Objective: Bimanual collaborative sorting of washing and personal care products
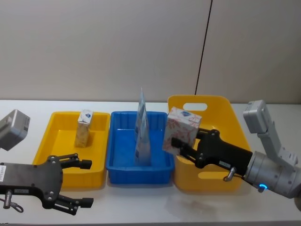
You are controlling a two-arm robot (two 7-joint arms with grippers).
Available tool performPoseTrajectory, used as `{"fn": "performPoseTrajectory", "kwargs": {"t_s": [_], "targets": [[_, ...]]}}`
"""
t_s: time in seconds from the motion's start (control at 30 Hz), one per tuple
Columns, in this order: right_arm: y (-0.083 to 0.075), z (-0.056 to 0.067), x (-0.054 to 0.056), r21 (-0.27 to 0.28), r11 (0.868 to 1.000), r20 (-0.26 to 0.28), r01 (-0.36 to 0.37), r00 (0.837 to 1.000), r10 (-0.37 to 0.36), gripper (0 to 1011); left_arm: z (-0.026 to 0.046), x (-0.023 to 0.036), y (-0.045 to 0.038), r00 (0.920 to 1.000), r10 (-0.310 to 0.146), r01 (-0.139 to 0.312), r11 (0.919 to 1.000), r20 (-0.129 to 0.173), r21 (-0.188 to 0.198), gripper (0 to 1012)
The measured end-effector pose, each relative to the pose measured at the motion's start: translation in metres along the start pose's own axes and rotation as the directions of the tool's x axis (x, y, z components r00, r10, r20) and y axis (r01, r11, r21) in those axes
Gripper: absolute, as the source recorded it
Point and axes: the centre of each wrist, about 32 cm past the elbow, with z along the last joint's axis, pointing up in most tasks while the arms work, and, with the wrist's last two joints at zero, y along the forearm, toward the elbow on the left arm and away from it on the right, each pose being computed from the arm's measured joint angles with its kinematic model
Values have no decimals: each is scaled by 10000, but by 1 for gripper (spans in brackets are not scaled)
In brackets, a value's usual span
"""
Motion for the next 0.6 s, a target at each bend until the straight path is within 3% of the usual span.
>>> {"fn": "performPoseTrajectory", "kwargs": {"t_s": [0.4,0.6], "targets": [[-27,-24,57,-345,9833,337,1789,9835,-1778,363,0,0,0,10000,0,0,10000,-1,0,1001],[0,-55,98,-542,9570,593,2848,9577,-2817,363,0,0,0,10000,0,0,10000,-1,0,1001]]}}
